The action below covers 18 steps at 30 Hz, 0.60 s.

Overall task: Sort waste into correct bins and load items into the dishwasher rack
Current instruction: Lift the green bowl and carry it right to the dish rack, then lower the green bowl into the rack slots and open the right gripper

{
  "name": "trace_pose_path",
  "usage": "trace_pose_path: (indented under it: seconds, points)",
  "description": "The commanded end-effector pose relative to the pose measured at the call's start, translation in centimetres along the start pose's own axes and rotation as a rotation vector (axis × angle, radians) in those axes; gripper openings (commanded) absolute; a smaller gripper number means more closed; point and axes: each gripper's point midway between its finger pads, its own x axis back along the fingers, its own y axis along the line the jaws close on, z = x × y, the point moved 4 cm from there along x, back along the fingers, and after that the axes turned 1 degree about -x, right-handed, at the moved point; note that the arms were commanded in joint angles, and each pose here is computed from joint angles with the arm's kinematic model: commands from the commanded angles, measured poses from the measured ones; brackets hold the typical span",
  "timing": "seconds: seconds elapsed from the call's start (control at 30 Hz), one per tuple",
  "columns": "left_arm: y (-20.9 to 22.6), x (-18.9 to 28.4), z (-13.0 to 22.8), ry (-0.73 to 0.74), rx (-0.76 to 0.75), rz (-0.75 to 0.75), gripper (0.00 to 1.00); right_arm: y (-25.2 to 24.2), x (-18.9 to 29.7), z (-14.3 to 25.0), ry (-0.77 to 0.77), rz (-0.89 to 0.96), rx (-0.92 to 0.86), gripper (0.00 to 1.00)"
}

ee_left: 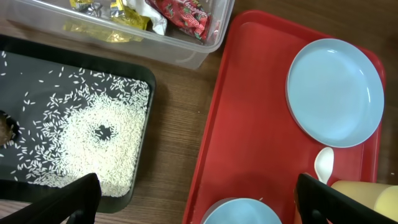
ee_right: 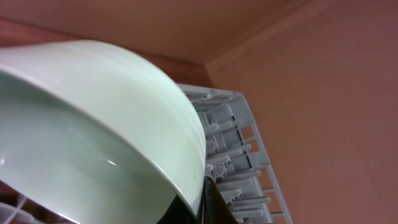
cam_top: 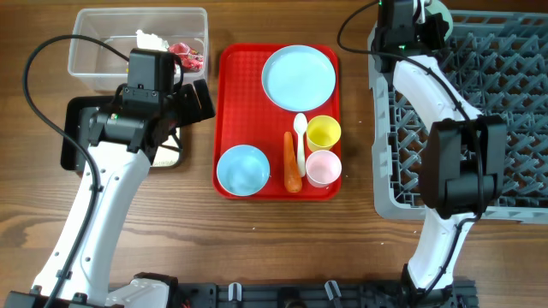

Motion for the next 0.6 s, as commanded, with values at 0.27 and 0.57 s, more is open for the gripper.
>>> trace_pose_path:
  seconds: [0.27,0.57]
  points:
    - [0.26,-0.28,0.01,0.005,0.012,-0.012,1.00,3.26,1.23,-1.46,-0.088,-0.121,-0.041,0.04]
    - [0.26,-0.28,0.01,0.005,0.012,-0.012,1.00,2.76,0.85,-1.06,-0.064,-0.043,-0.068,0.04]
